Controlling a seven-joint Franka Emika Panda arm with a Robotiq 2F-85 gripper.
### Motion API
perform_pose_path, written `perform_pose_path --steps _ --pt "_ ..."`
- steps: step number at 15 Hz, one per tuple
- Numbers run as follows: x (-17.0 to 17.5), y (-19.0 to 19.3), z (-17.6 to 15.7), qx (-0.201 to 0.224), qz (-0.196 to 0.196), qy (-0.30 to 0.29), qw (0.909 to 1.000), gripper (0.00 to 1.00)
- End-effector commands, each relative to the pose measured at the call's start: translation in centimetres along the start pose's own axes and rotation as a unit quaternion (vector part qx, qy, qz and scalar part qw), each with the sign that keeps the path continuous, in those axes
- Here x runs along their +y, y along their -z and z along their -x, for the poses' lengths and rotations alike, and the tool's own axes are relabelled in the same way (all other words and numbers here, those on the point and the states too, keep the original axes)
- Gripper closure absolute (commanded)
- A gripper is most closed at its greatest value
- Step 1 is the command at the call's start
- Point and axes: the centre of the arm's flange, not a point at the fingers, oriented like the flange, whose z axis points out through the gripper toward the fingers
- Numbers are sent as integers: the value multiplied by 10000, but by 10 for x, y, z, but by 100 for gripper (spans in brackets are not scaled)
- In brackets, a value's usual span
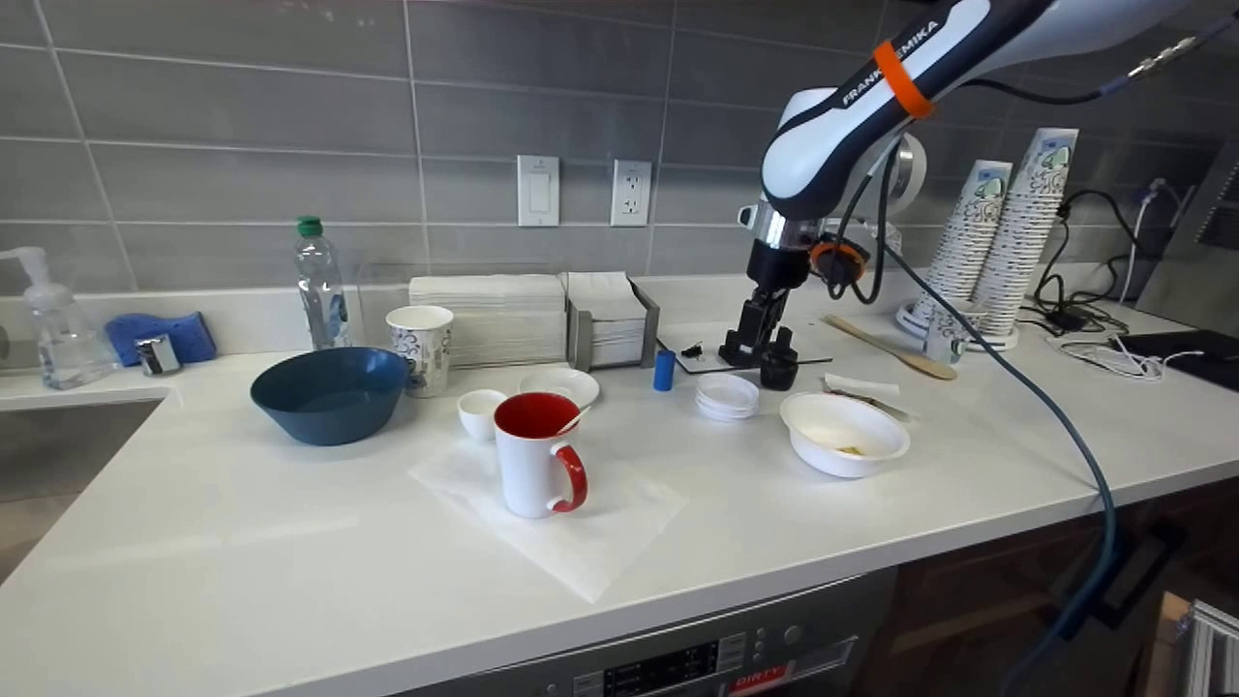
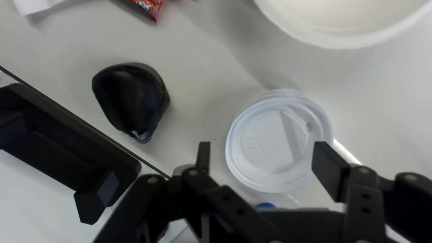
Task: Remove the black object and the white lid from the bowl
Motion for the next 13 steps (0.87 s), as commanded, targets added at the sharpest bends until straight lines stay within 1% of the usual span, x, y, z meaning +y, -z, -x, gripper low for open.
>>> perform_pose_path --steps 1,2,4,5,8,9,11,13 --pt "-33 40 57 -280 48 919 9954 0" --pt "-46 49 75 -362 -49 1172 9924 0" --pt "-64 63 99 -449 102 1694 9845 0" --pt "-72 71 113 -438 226 1925 9801 0" --pt "-89 104 149 -212 581 2449 9676 0" --pt "-70 71 103 -426 331 2101 9762 0" --pt "-79 88 120 -317 452 2278 9721 0" --pt "-82 93 129 -268 487 2321 9711 0"
